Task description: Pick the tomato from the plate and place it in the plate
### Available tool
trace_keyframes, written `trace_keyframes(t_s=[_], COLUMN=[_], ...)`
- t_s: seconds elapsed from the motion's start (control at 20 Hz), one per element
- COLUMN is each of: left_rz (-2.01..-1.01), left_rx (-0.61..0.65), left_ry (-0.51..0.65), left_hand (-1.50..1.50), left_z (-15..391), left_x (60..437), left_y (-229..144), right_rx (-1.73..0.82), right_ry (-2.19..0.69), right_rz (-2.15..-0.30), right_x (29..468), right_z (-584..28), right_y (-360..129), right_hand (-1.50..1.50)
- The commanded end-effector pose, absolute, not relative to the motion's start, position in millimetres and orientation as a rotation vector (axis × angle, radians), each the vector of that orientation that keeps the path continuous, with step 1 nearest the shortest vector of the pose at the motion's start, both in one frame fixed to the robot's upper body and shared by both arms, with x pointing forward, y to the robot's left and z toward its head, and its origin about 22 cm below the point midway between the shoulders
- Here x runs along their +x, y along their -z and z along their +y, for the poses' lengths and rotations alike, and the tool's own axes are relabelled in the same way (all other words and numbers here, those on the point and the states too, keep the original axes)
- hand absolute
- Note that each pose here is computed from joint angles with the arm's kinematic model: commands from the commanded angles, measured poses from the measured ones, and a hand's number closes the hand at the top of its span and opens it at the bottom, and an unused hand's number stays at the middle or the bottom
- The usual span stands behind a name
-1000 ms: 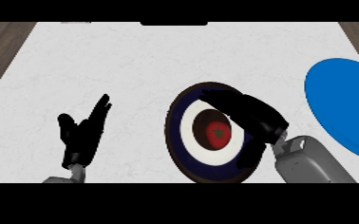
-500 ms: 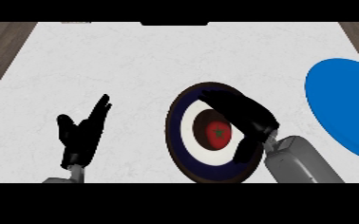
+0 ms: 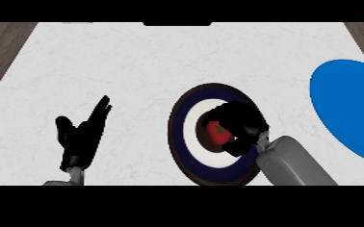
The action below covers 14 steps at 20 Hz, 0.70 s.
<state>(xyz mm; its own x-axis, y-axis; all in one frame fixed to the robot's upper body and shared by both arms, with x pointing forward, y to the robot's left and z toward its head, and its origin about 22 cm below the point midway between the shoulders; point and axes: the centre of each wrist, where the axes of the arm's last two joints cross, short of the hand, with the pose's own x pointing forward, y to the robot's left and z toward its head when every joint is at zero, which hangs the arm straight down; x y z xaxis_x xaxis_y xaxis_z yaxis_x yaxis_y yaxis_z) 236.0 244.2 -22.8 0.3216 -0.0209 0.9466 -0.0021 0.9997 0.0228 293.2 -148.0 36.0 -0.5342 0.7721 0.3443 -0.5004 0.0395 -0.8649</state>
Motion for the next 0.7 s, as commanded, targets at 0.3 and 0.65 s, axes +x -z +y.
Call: trace_keyframes(t_s=[0.3,0.65], left_rz=[-1.183,-1.158], left_rx=[0.006,0.048], left_ry=[-0.001,-0.078], left_hand=[0.0,0.0], left_z=[249.9,250.9], left_x=[234.5,216.6], left_y=[47.5,44.2], right_rx=[-0.372,-0.645], right_ry=[-1.716,-1.313], right_rz=[-1.46,-1.335], right_x=[299.9,223.7], right_z=[-150.6,-178.1], right_y=[-24.9,-11.8], right_hand=[1.5,1.5])
